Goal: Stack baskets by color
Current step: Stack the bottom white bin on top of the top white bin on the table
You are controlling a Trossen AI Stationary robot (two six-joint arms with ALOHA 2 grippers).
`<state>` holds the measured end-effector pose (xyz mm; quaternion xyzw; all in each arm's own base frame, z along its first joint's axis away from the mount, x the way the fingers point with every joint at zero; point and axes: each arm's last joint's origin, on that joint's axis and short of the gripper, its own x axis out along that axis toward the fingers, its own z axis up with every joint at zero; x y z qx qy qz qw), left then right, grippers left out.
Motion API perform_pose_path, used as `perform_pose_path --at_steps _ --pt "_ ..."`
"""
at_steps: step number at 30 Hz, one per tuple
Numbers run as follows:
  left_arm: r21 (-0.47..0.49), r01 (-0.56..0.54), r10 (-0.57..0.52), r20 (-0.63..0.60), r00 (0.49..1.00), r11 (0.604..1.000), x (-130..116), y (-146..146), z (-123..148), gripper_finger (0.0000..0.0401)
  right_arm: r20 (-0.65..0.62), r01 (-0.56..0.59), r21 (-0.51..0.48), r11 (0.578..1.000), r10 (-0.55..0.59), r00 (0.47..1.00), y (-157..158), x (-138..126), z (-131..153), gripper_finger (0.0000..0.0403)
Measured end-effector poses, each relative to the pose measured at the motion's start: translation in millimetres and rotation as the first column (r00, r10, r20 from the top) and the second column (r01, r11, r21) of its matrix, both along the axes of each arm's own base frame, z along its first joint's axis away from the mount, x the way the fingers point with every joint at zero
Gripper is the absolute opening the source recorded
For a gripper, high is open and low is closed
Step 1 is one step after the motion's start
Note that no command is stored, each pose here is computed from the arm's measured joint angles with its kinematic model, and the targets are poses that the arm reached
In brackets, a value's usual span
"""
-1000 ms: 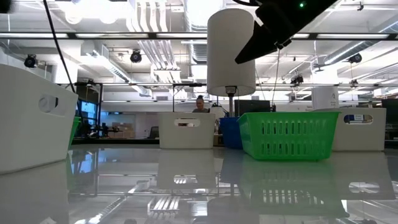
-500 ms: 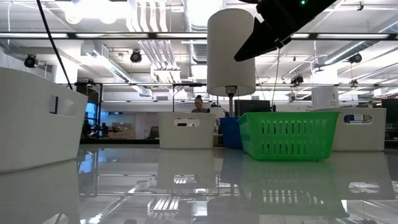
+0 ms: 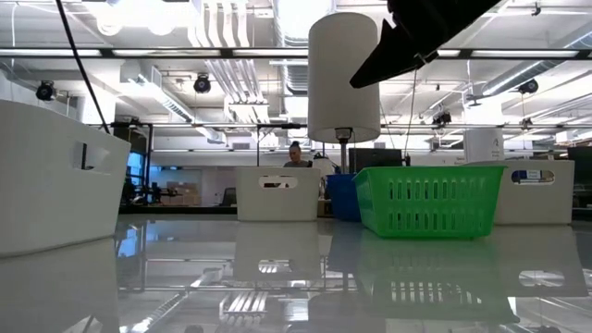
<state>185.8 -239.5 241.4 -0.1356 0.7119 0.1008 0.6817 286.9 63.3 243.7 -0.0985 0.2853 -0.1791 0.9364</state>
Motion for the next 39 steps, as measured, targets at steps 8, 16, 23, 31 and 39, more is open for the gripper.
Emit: perform_pose_path --at_steps 8,16,23,31,39 --pt "0.022 0.063 -0.063 0.004 0.998 0.998 -4.8 5.7 -5.6 0.0108 -0.005 -0.009 -0.004 1.000 0.009 1.000 1.3 -0.4 -0.2 0.0130" --pt "0.052 0.157 -0.156 -0.029 0.987 0.986 -8.9 11.1 -18.0 0.0108 -0.006 -0.012 -0.014 1.000 0.012 1.000 1.2 -0.3 0.0 0.0130" --pt "0.073 0.179 -0.177 -0.029 0.984 0.981 -10.2 13.2 -22.2 0.0126 -0.009 -0.015 -0.020 1.000 0.015 1.000 1.2 -0.3 0.0 0.0130" --pt "0.068 0.180 -0.181 0.009 0.984 0.981 -6.8 12.2 -24.2 0.0102 -0.011 -0.016 -0.022 1.000 0.016 1.000 1.1 -0.3 -0.1 0.0130" --pt "-0.057 0.110 -0.096 0.203 0.974 0.992 19.6 9.5 -18.1 0.0007 -0.014 -0.016 -0.023 1.000 0.016 1.000 1.0 -0.8 -1.3 0.0130"
